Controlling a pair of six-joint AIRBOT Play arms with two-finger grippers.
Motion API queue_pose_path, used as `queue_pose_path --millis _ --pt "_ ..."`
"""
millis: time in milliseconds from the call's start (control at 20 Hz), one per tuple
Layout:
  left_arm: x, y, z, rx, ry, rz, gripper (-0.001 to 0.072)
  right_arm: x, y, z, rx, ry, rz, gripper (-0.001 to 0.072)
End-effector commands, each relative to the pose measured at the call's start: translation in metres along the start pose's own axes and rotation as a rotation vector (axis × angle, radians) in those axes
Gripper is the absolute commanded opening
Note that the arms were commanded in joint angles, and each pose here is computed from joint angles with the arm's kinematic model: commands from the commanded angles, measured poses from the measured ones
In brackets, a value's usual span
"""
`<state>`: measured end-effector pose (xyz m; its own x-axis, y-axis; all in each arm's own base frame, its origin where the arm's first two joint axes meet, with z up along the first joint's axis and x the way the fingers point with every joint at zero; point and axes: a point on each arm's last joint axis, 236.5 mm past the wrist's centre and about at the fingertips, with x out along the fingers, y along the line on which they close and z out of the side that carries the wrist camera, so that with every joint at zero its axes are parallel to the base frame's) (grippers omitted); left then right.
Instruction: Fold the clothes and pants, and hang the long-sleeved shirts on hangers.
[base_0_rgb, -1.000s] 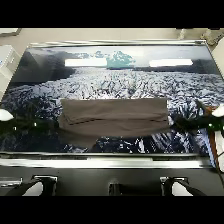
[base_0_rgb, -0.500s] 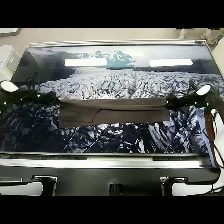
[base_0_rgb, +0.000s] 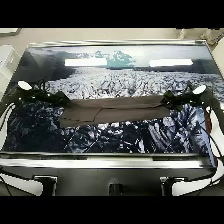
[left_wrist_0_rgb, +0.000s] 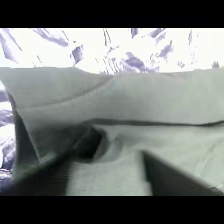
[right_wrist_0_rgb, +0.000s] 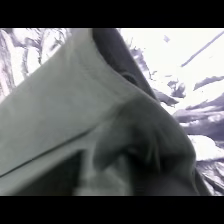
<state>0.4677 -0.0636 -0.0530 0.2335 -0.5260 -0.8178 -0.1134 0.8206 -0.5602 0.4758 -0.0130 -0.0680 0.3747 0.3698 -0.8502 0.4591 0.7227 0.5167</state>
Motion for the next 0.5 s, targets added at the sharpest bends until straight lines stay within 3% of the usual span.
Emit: queue_pose_path --millis 0,150,450 --pt "-0.023 -0.005 0.001 -0.001 0.044 -0.029 0.0544 -0.027 -0.003 0.02 -0.024 -0.074 0.017 0.0572" --pt "-0.056 -0.02 0.003 0.043 0.054 -0.047 0.0543 -0.037 -0.034 0.019 0.006 -0.029 -0.002 0.0697" --pt "-0.09 -0.099 -0.003 0.161 -0.022 -0.147 0.0542 0.017 -0.033 -0.026 -0.055 0.179 0.047 0.0709"
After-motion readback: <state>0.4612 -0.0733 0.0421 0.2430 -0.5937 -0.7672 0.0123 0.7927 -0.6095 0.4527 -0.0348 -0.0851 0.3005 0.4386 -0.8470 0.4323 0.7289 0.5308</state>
